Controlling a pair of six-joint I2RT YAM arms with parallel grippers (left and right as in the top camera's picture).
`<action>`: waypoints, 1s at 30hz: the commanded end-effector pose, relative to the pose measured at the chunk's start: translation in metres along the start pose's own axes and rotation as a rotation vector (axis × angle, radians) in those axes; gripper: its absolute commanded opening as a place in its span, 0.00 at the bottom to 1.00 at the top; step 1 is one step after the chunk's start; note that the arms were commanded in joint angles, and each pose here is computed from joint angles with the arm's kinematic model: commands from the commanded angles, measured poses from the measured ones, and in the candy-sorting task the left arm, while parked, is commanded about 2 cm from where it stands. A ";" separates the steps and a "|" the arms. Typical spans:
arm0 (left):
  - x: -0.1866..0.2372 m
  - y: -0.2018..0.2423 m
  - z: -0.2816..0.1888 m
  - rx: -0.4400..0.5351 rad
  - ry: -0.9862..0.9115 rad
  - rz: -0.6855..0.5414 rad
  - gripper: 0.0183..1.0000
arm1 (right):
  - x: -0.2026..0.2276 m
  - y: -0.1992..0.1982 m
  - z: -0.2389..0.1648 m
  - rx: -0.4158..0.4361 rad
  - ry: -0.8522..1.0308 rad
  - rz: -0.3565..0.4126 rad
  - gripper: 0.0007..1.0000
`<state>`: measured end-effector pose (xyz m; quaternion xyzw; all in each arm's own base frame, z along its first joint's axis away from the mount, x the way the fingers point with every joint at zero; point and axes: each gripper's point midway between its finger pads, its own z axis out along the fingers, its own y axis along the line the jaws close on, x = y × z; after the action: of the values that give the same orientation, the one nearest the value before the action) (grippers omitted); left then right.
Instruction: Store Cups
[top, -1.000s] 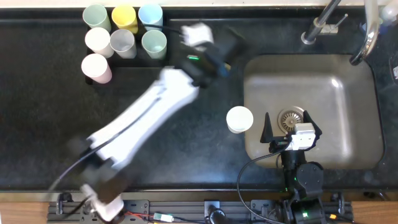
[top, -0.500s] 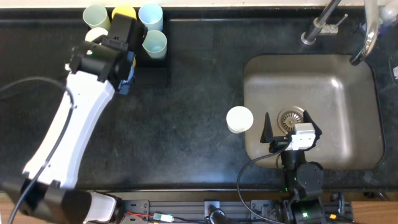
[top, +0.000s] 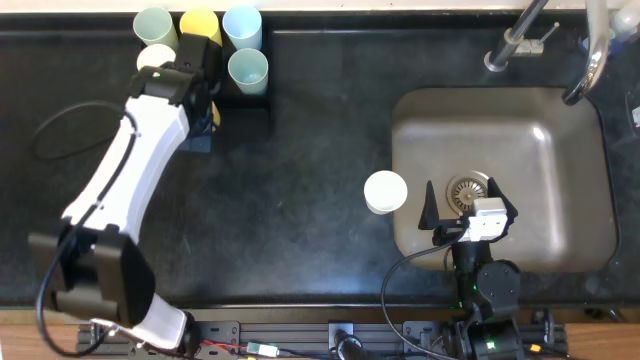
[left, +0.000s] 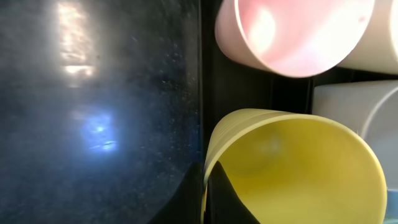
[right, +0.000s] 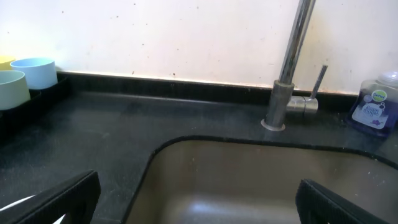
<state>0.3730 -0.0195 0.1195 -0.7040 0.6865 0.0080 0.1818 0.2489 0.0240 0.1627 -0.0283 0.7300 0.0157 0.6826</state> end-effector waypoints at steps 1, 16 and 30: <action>0.002 0.001 0.012 -0.019 -0.008 -0.016 0.02 | 0.003 0.000 0.000 -0.003 -0.002 0.004 1.00; -0.002 -0.005 0.026 -0.020 -0.038 -0.025 0.02 | 0.003 0.000 0.000 -0.003 -0.002 0.004 1.00; -0.012 -0.006 0.026 -0.012 -0.088 -0.026 0.06 | 0.003 0.000 0.000 -0.003 -0.002 0.003 1.00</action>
<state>0.3861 -0.0129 0.1005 -0.7052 0.6814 0.0241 0.1942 0.2489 0.0238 0.1627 -0.0282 0.7300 0.0153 0.6827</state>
